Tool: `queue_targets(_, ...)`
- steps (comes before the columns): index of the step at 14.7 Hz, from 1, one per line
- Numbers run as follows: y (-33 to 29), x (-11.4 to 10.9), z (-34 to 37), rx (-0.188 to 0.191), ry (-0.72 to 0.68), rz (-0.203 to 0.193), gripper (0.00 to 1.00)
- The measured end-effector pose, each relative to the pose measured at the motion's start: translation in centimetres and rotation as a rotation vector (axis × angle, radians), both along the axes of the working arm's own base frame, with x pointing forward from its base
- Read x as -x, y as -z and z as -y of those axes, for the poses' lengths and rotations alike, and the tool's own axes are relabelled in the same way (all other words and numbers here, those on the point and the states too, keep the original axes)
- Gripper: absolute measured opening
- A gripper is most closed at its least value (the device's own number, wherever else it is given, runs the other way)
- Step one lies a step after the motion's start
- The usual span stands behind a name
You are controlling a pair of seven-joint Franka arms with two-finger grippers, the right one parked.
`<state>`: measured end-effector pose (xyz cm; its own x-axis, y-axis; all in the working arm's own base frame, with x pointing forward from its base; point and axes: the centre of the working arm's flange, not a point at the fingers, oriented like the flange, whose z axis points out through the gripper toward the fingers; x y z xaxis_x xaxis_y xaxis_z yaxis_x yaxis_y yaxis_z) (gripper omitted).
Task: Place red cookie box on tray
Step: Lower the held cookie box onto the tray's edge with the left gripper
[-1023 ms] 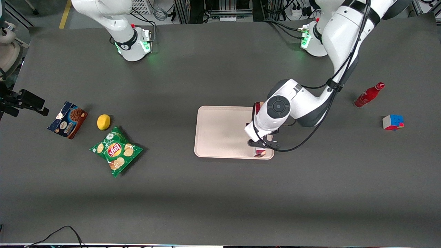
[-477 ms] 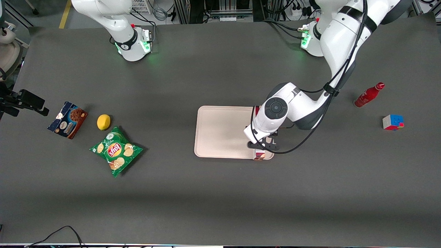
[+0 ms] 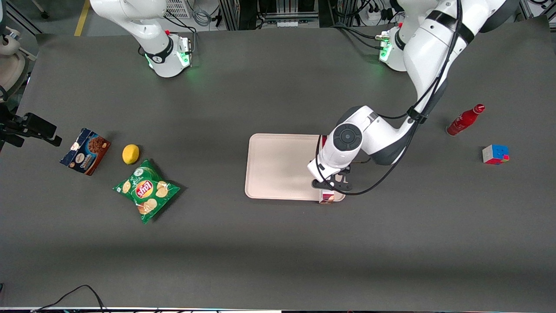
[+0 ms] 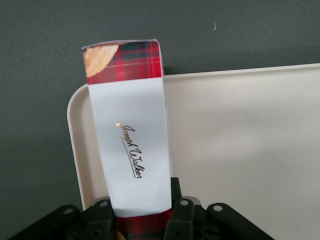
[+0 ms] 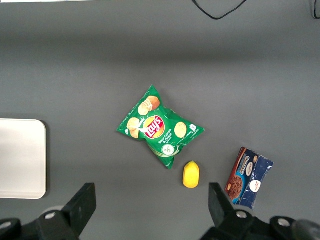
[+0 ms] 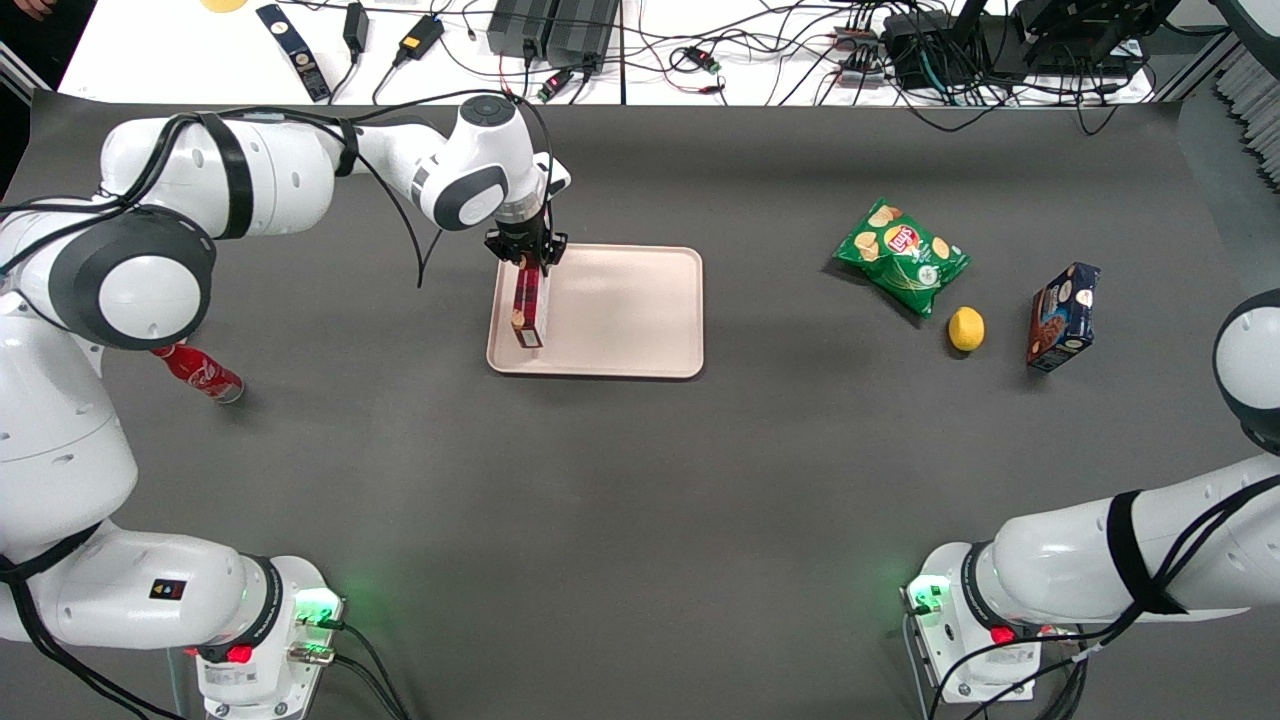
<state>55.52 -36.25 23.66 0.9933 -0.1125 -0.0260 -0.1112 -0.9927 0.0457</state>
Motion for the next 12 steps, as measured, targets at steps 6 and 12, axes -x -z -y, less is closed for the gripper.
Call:
queue_targets(6, 0.64, 0.03, 0.02, -0.013, 0.003, 0.011, 0.38)
queue_targets(12, 0.72, -0.07, -0.12, -0.015, 0.000, 0.011, 0.88)
